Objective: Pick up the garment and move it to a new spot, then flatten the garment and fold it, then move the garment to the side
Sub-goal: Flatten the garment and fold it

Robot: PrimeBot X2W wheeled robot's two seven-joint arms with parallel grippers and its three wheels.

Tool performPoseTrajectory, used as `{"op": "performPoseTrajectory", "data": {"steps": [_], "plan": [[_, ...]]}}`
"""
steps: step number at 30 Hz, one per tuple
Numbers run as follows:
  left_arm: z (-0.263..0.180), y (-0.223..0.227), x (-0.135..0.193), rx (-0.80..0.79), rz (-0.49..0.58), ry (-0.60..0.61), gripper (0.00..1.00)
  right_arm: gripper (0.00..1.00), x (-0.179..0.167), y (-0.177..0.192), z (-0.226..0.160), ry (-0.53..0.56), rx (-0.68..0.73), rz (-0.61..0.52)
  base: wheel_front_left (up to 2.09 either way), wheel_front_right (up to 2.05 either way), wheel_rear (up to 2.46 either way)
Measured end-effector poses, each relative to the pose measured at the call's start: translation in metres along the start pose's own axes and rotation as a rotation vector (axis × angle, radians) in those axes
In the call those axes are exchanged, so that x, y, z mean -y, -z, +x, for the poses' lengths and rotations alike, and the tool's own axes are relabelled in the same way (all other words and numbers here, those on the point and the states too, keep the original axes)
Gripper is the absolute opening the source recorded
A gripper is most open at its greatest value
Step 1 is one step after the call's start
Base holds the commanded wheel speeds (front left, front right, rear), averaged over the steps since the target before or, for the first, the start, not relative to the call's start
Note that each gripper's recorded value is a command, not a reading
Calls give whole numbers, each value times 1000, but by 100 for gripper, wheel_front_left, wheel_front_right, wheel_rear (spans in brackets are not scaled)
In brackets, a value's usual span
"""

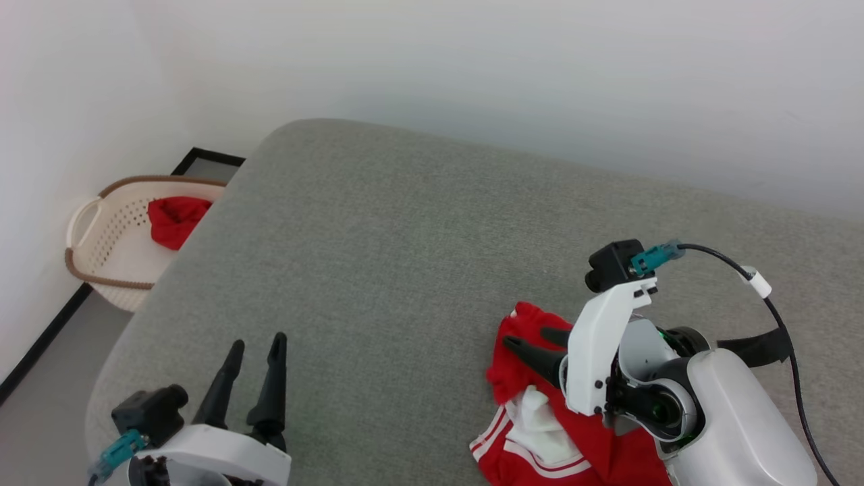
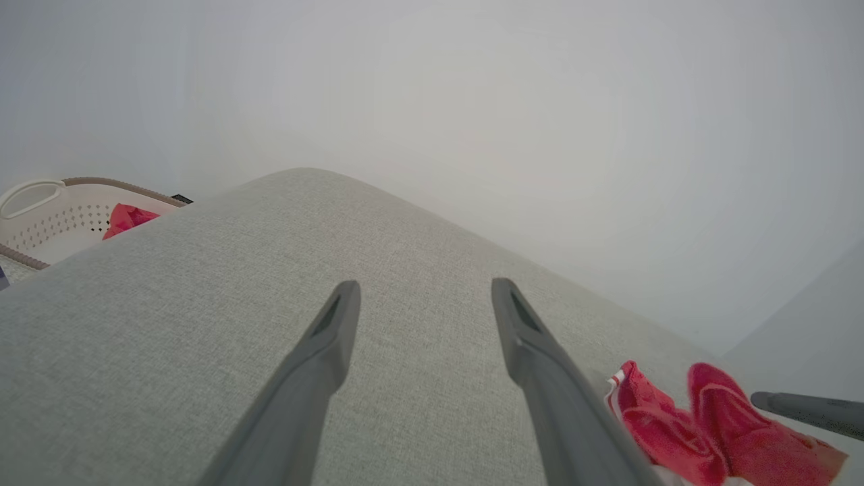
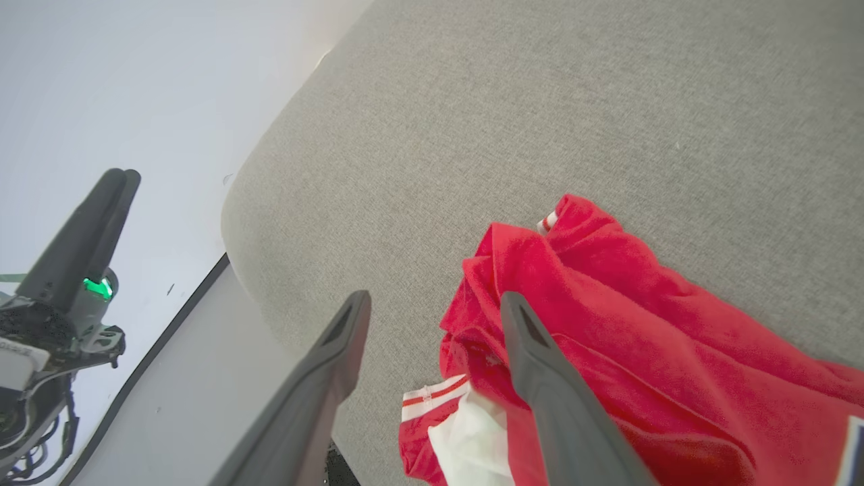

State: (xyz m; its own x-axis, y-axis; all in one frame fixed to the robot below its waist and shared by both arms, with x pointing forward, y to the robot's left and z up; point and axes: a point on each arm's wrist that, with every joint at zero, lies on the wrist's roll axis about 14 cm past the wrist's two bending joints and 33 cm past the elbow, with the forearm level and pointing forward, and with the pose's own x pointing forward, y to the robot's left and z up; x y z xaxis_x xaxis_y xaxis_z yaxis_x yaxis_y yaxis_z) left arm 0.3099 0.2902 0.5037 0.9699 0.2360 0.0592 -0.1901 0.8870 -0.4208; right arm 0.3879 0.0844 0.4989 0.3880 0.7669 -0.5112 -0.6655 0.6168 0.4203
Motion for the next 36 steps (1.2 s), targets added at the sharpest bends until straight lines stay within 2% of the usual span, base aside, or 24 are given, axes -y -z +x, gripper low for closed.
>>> {"op": "performPoseTrajectory", "data": {"steps": [7,15,26,36], "plan": [[-2,-1,0,5,6,7,100,100,-19,-23,-22,-49,88,-18,0,0,0],[0,0,9,3,32,48,100,100,-13,-50,-74,1,290,-53,0,0,0],[19,4,37,-5,94,143,100,100,49,-50,-153,236,579,-202,0,0,0],[23,20,56,-51,125,211,100,100,115,-10,-210,493,737,-214,0,0,0]]}}
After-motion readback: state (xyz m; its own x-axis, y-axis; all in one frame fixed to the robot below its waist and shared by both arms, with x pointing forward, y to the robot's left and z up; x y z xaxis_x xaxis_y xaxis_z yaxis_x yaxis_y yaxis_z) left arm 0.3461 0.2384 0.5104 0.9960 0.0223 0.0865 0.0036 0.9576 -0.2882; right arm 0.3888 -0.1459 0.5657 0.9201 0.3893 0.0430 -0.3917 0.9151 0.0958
